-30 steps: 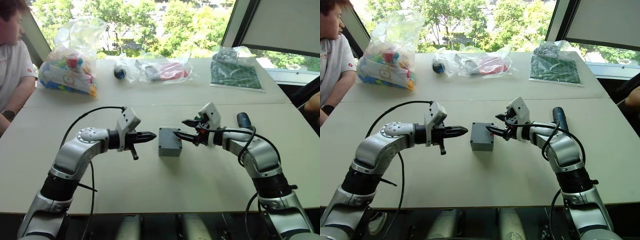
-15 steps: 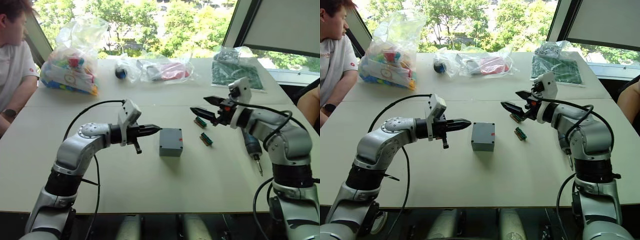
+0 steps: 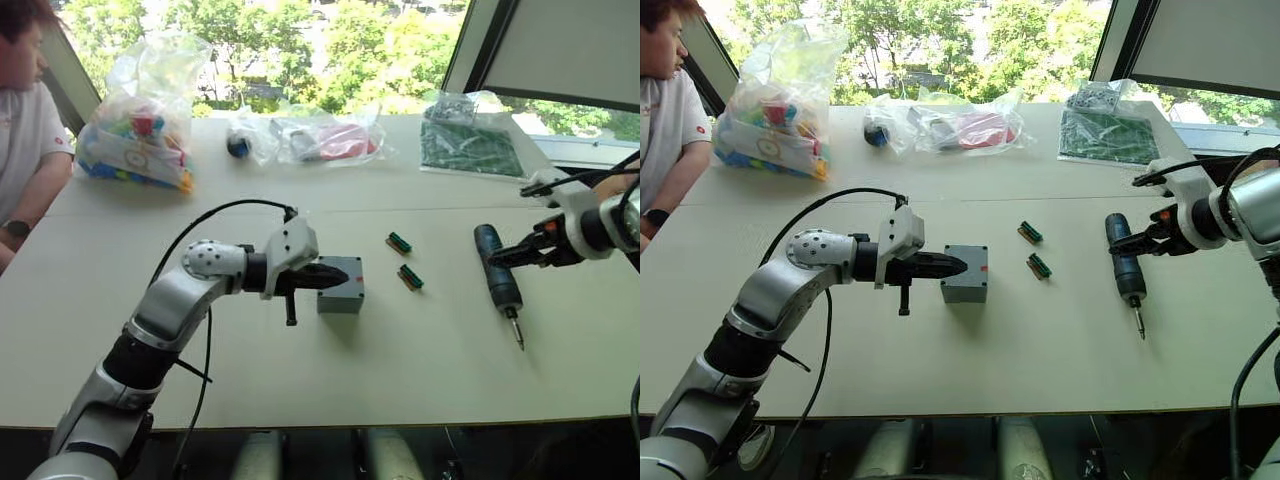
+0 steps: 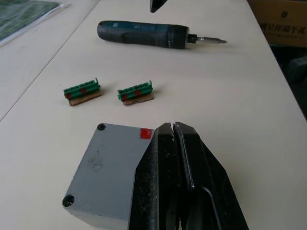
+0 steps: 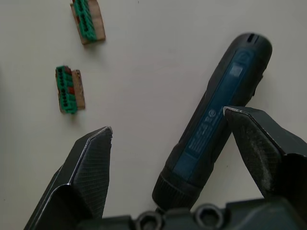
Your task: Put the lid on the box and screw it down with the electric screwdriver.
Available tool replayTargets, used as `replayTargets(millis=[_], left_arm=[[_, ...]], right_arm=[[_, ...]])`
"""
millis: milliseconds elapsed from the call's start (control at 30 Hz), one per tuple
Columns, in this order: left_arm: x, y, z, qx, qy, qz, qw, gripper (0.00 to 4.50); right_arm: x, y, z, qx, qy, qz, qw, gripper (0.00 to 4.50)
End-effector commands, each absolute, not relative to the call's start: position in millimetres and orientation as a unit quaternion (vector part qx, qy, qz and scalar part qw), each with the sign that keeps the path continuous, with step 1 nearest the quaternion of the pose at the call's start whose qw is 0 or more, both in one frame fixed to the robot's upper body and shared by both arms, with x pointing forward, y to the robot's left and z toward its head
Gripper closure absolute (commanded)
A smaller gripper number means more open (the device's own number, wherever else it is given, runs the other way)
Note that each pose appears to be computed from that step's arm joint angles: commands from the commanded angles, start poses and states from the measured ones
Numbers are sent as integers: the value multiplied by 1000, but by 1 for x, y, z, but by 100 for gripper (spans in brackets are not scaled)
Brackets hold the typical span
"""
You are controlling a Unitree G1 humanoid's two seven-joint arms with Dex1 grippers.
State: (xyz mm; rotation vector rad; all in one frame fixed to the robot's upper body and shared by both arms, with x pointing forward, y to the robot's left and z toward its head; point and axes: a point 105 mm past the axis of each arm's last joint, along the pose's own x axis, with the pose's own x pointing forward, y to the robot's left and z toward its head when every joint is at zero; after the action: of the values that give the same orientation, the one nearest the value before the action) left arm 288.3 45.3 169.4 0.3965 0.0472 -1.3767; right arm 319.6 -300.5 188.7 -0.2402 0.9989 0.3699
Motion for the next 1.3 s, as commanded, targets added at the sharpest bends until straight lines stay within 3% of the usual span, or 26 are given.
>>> replayTargets(millis=[33,167,533,767,833,867,1033,1167,1300], left_arm=[[285,42,180,197,-12,-621,759,450],[283,40,179,188,-12,-615,766,450],[280,44,172,161,-1,-587,793,450],[284,47,171,163,3,-579,799,450],[284,46,170,161,4,-579,799,450],[285,45,169,160,4,-579,800,450],[288,41,166,157,4,-578,801,450],[289,42,165,157,4,-576,802,450],[292,44,164,154,6,-573,805,450]], right_arm=[[324,-313,195,-126,484,161,851,21],[332,-325,195,-156,488,150,846,21],[342,-312,154,-116,545,185,809,21],[330,-317,134,-141,585,190,776,21],[328,-314,130,-141,591,197,770,93],[328,-312,128,-145,593,200,766,101],[318,-310,118,-170,607,209,747,251],[314,-311,117,-172,609,208,746,266],[319,-313,126,-151,585,194,773,266]])
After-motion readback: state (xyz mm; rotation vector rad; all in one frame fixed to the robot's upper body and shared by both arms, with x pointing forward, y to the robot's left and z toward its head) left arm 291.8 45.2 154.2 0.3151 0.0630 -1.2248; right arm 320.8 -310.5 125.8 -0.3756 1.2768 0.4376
